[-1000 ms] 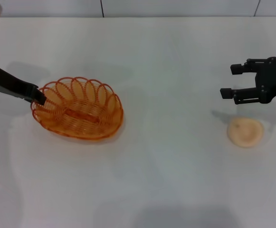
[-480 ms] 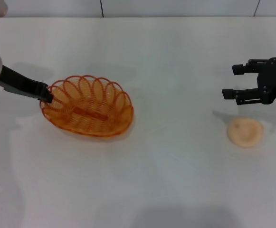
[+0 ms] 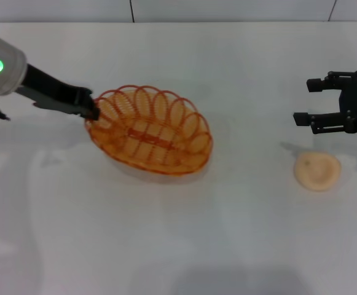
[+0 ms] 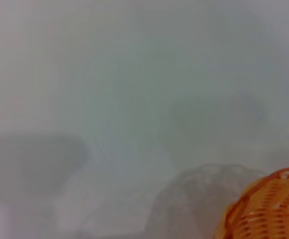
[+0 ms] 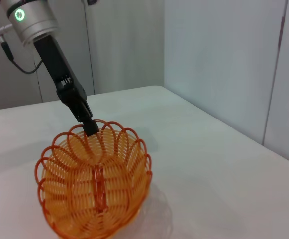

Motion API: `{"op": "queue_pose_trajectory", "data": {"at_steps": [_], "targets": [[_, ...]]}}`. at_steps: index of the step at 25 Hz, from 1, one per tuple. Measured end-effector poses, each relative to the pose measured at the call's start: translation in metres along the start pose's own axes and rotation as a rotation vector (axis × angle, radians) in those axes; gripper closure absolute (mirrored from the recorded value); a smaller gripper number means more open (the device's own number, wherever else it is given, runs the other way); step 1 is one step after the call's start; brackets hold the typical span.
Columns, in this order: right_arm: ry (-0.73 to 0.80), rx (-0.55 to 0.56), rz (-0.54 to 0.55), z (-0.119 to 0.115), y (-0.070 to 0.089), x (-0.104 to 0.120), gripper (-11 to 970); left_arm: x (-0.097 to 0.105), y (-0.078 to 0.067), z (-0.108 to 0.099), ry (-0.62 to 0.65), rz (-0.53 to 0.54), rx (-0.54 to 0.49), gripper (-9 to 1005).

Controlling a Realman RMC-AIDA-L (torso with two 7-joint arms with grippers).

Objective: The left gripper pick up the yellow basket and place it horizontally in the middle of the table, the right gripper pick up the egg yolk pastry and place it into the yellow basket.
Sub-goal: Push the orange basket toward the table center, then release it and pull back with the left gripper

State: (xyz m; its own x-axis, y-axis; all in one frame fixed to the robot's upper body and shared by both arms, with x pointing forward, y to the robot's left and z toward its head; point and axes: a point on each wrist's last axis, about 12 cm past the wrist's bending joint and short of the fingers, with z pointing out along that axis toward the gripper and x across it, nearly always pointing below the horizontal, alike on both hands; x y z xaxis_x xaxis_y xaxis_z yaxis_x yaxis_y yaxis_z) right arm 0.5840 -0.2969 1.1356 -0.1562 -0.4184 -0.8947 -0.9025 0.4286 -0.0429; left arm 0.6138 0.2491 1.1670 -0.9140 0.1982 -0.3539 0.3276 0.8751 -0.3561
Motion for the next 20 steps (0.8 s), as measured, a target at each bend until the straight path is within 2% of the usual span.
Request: {"op": "queue_pose_trajectory", "data": {"at_steps": [3,7,11,15,20], "targets": [[0.005,0.01,-0.006,-0.002,-0.001,0.002,166,-0.006,-0.009,0.0,-0.003,-0.041,0.017,926],[0.011,0.019,-0.03,-0.003,-0.001,0.004,166,-0.015,-0.017,-0.004,-0.058,-0.115,0.1,928],[0.011,0.027,-0.04,-0.005,-0.002,0.005,166,-0.018,-0.017,-0.003,-0.091,-0.2,0.168,931],[0.016,0.032,-0.052,-0.008,-0.003,0.006,165,-0.018,-0.015,0.001,-0.073,-0.257,0.182,927],[0.022,0.037,-0.058,-0.011,-0.005,0.006,165,-0.013,-0.018,0.018,-0.014,-0.303,0.2,912]]}}
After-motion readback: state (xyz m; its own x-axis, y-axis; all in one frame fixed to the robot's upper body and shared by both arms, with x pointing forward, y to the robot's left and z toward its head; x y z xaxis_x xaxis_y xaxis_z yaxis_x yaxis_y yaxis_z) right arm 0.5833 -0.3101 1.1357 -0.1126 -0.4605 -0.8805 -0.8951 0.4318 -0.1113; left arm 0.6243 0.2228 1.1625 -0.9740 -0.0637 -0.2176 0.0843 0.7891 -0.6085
